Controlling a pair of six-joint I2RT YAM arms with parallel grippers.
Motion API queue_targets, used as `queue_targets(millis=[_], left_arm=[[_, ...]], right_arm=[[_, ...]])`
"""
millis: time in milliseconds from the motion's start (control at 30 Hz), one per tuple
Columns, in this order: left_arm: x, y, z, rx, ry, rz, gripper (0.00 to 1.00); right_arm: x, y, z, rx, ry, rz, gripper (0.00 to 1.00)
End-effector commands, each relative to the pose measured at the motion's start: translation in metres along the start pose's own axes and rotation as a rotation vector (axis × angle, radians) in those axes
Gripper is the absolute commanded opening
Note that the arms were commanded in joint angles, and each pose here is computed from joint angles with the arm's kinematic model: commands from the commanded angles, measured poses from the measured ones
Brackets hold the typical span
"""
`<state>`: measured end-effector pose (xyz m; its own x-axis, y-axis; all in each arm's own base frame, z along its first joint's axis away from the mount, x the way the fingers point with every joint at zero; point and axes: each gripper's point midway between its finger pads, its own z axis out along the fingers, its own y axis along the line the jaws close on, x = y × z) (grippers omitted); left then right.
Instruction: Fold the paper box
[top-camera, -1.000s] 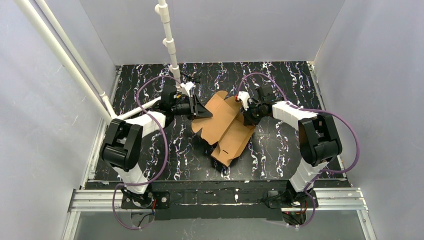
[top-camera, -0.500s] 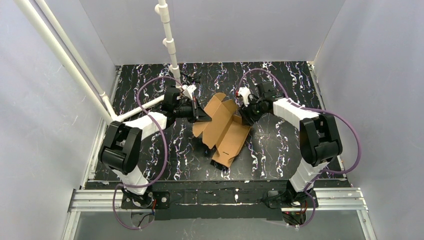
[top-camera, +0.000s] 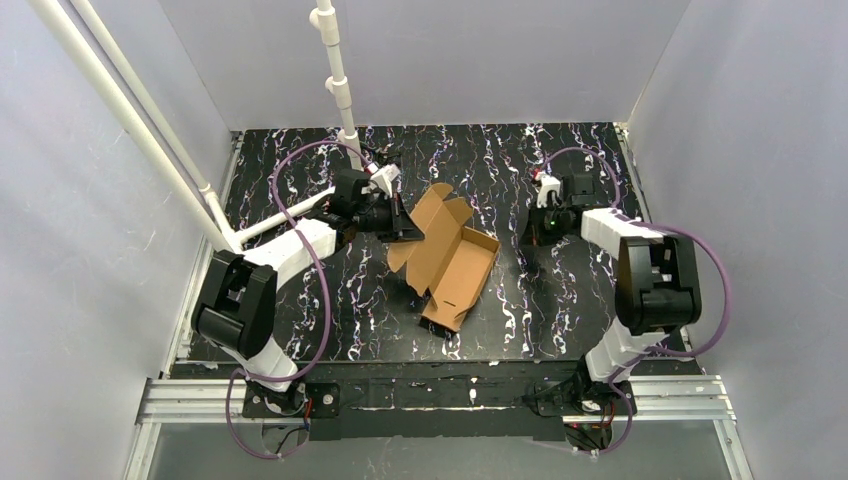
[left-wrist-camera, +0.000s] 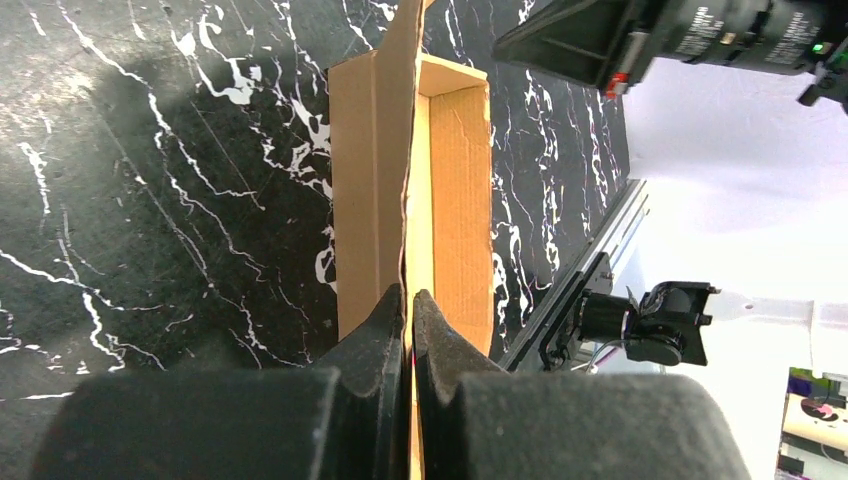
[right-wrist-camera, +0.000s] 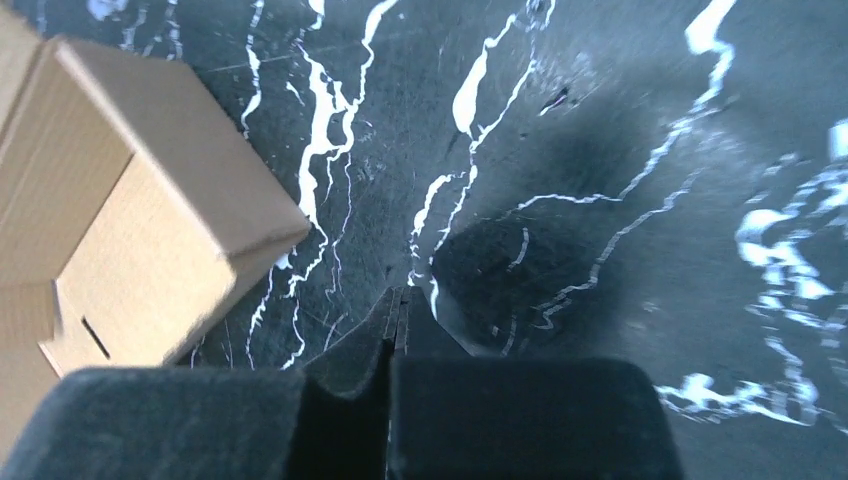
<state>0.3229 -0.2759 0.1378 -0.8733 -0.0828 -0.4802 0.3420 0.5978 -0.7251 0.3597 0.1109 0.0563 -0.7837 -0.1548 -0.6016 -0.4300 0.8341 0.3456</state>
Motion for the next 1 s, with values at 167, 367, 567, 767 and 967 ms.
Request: queue_targets(millis=[167,367,567,767,967], left_arm=[[-0.004,-0.031,-0.007,0.014,-0.029,0.020,0.00],[0.003,-0.054,0.004,0.080,0.013,0.007,0.00],[0.014,-0.063,0.016,0.120,0.059,-0.010,0.00],[0.014,-0.062,0.016,0.101,0.031,-0.049,0.00],[0.016,-0.075,0.024,0.128,0.022,-0.101,0.00]], right_arm=[[0.010,0.036,0.036,0.094,0.040,0.096,0.01],[0.002,0.063,0.053,0.081,0.025,0.135,0.01],[-0.014,0.056,0.064,0.179,0.022,0.131,0.01],[-0.016,0.041,0.062,0.263,-0.003,0.154,0.01],[-0.042,0.031,0.066,0.330,-0.077,0.211,0.01]])
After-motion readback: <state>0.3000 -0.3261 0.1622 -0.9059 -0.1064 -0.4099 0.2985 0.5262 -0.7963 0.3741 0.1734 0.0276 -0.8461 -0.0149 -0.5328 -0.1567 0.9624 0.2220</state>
